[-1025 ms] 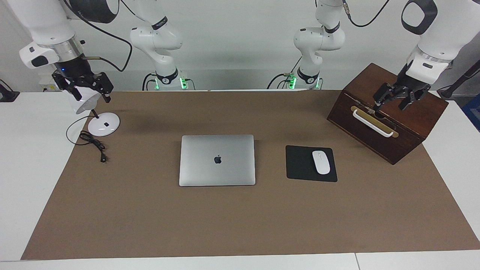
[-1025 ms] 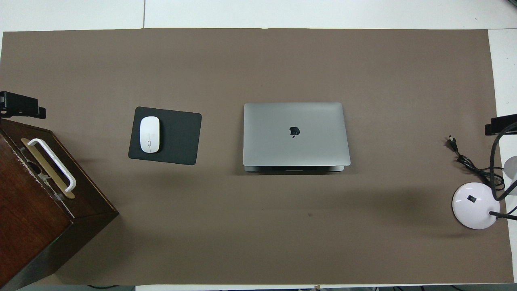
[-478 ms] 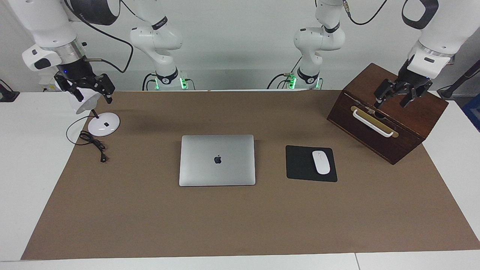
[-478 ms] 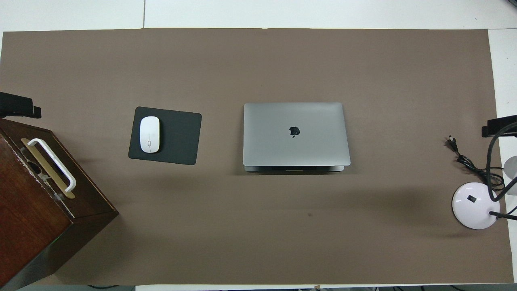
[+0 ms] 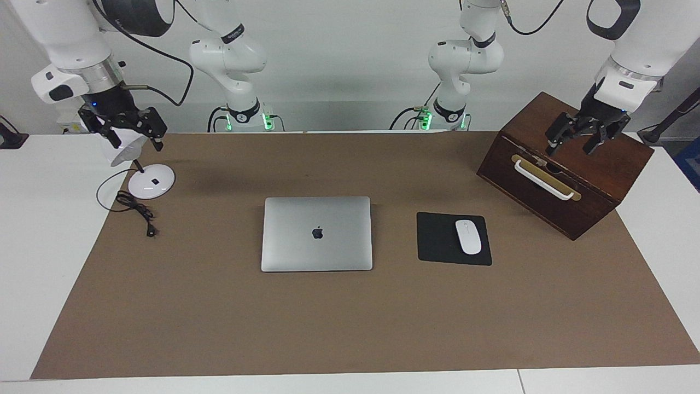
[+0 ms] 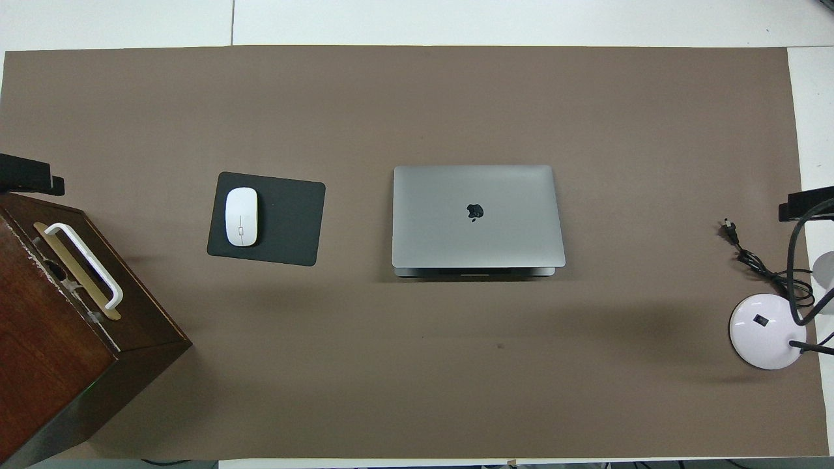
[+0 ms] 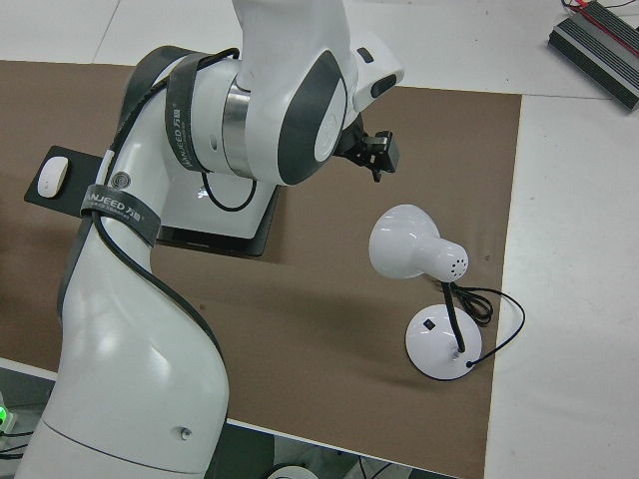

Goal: Close laptop with both arms

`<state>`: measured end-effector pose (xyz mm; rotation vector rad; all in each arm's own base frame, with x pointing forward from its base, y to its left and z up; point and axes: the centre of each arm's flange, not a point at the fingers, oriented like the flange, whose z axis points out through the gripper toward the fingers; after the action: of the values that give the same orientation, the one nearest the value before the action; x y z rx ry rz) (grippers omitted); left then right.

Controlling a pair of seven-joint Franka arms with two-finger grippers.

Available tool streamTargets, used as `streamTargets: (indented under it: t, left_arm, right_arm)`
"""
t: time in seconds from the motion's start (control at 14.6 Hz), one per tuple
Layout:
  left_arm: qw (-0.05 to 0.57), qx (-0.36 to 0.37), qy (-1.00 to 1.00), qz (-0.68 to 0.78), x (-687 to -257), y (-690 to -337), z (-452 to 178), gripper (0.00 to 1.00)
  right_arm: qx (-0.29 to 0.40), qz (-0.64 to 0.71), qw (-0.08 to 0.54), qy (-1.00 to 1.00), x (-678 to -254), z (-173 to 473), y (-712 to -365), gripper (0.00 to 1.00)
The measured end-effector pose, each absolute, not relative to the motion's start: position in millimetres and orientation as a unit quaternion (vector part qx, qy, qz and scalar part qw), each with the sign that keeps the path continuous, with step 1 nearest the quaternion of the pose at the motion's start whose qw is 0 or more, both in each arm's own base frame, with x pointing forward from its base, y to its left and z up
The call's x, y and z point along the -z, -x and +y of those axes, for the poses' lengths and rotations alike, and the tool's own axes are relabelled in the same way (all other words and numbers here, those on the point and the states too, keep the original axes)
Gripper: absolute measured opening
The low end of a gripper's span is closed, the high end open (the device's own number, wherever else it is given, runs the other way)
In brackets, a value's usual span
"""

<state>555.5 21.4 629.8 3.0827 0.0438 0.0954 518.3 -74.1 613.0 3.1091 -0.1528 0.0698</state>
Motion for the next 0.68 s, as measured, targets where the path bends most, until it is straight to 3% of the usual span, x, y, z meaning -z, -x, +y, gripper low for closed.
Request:
streamTargets:
  t: [0.68]
  left_arm:
    - [-0.003, -0.005, -1.000, 0.006, -611.3, -541.4, 22.1, 1.00]
  right_arm:
    - [-0.024, -0.048, 0.014, -0.998, -613.3, -73.3, -518.6, 1.00]
